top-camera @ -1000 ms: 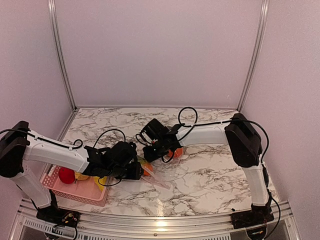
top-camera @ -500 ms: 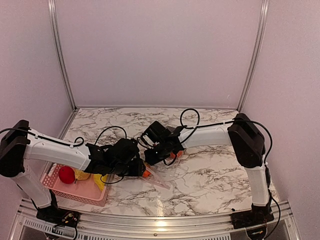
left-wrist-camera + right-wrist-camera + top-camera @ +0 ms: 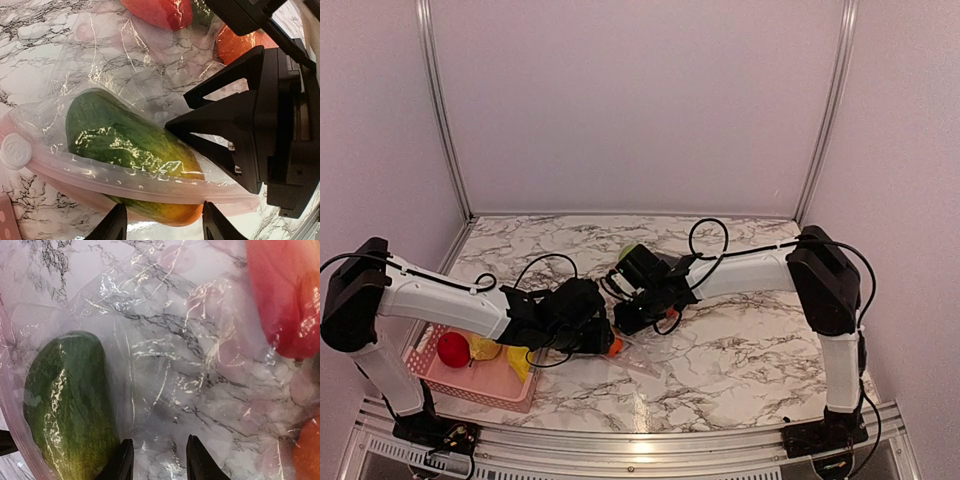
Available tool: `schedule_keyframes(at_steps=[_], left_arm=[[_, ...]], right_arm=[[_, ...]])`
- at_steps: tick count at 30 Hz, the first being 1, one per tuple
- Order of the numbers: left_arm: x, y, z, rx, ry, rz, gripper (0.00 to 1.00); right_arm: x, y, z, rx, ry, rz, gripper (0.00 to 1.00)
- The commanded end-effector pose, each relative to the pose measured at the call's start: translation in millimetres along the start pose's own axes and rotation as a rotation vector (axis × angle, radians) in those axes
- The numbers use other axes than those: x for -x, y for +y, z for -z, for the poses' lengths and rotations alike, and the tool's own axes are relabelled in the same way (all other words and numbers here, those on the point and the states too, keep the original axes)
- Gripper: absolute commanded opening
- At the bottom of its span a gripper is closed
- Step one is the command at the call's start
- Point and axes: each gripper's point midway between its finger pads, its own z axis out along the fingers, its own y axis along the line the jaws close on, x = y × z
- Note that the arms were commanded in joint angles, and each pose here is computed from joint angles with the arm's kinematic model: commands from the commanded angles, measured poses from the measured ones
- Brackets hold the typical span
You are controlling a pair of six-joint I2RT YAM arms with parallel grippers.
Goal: Open the zip-top bag and remove the fake food
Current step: Pick up the fake fruit from the zipper food storage bag.
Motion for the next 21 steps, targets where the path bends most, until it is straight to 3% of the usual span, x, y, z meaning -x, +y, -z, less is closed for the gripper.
schedule_keyframes(at_steps=[1,21], left_arm=[[4,0,-5,0.026,-0.003,-0.011,0.54],[-3,9,-23,0.088,0.033,-0.038,0.78]], right_arm=[[7,21,13,0.058,-0.03,0.015,0.35],[7,23,13,0.071,-0.037,0.019,0.35]])
